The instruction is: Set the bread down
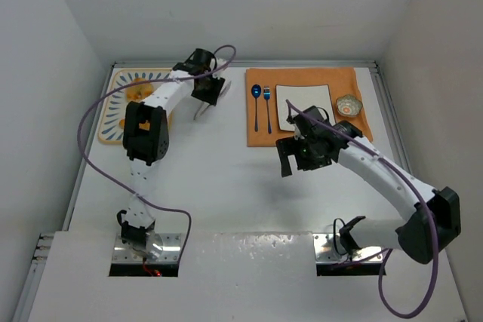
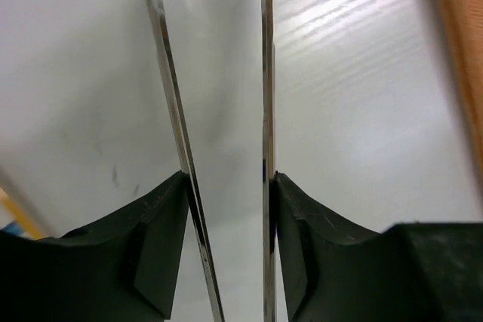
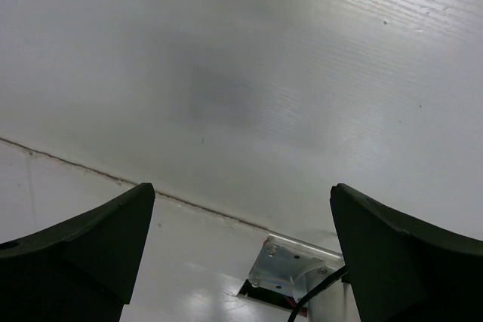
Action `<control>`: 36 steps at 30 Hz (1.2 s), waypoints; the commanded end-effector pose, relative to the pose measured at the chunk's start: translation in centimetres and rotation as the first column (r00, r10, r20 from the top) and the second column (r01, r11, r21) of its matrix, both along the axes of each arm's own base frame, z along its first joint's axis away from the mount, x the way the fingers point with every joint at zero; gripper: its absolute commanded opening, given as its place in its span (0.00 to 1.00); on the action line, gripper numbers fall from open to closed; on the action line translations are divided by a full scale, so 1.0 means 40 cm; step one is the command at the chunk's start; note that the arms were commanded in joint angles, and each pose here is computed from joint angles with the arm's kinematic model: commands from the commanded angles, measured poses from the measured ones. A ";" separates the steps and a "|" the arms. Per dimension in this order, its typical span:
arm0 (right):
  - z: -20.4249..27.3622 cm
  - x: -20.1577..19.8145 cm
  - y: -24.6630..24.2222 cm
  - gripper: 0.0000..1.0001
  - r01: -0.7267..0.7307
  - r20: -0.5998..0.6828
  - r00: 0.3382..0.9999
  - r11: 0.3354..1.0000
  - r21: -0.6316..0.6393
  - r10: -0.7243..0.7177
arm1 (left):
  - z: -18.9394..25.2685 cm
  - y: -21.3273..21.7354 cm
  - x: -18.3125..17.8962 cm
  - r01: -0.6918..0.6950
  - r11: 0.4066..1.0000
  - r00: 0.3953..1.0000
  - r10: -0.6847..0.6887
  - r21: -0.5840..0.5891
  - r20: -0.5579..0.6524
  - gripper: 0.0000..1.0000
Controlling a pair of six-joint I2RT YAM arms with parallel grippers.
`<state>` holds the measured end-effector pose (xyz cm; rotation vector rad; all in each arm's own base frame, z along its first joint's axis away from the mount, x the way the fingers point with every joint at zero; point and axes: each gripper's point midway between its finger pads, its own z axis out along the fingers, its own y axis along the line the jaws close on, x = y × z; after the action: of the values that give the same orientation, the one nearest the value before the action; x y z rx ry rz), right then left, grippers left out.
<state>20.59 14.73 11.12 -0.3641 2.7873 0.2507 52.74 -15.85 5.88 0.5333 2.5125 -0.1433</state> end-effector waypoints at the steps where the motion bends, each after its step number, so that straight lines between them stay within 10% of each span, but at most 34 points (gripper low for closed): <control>1: 0.042 -0.009 -0.003 1.00 0.014 0.054 0.998 1.000 0.010 -0.015 | 0.309 0.021 -0.025 0.037 0.999 0.985 -0.032 -0.028 0.170 0.52; 10: 0.049 -0.082 -0.031 1.00 0.046 0.131 0.990 0.998 0.054 -0.052 | 0.477 0.163 -0.158 -0.007 0.997 0.988 0.018 -0.072 0.156 0.47; 19: 0.028 -0.107 0.018 1.00 -0.045 0.115 0.993 0.998 0.052 0.038 | 0.488 0.559 -0.353 -0.277 0.958 0.943 0.256 0.075 0.212 0.51; 36: 0.020 -0.054 0.053 1.00 -0.153 0.086 0.984 0.987 -0.056 0.158 | 0.338 0.814 -0.159 -0.457 0.874 0.853 0.484 -0.166 0.195 0.48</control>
<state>17.49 16.71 10.96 -0.5801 2.7196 0.2138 44.36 14.74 17.61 -0.0665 2.4166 0.0343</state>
